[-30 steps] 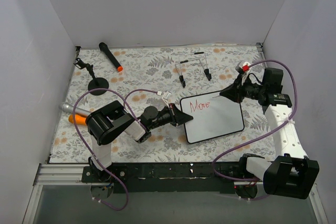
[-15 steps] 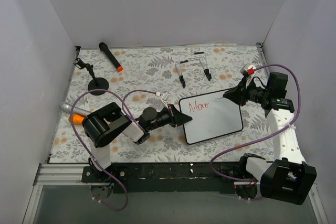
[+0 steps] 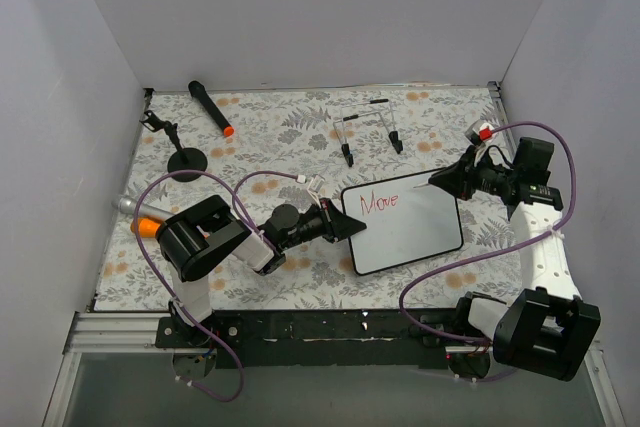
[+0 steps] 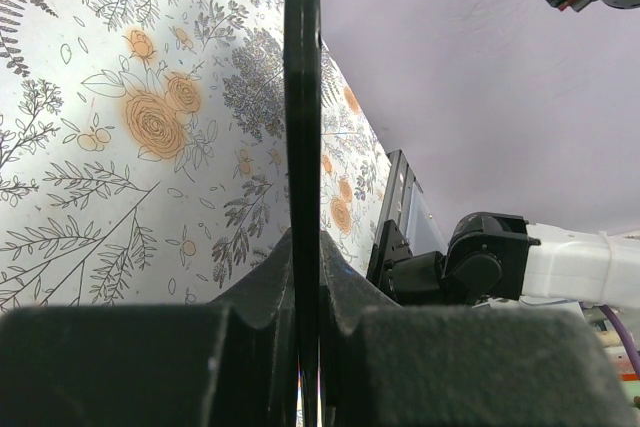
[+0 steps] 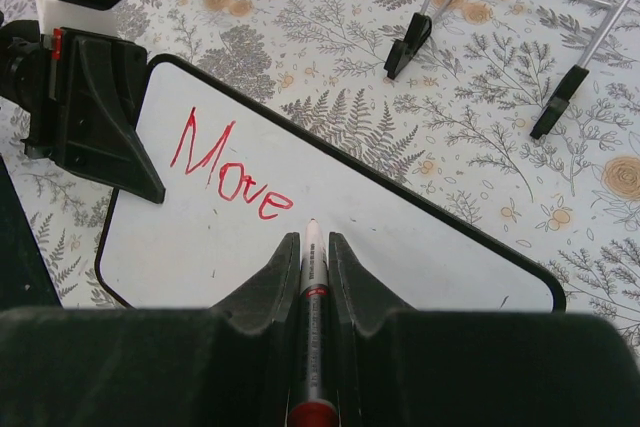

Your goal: Write a sentence on the whiteboard

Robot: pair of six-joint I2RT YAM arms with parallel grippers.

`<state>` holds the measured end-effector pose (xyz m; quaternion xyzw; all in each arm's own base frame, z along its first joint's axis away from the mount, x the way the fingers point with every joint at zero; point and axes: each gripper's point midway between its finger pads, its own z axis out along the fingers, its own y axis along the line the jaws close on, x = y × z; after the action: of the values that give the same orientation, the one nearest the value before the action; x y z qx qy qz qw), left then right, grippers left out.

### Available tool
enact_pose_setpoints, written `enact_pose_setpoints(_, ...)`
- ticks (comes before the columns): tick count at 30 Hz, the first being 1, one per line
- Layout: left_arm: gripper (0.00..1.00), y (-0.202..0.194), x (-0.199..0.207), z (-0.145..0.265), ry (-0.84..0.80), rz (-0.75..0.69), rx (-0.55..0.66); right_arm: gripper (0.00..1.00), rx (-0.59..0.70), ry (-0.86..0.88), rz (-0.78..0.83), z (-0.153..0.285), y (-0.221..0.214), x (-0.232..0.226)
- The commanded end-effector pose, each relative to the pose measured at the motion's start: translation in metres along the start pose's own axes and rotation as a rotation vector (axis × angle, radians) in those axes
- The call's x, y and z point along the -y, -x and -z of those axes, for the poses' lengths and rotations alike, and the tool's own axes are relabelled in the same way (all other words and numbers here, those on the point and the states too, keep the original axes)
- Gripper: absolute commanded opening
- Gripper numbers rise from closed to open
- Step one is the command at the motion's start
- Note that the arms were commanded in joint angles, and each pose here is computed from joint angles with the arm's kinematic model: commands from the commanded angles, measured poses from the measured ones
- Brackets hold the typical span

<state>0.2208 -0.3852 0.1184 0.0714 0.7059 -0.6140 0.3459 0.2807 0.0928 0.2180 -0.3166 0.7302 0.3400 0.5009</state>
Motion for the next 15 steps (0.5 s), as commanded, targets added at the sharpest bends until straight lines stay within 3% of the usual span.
enact_pose_setpoints(1,0.00,0.011,0.017,-0.004,-0.040,-0.068,0.023,0.01,0.018,0.036,0.003,-0.002,-0.002,0.004)
enact_pose_setpoints(15,0.00,0.011,0.015,-0.008,-0.029,-0.069,0.017,0.01,-0.008,0.092,-0.023,-0.009,-0.023,0.005)
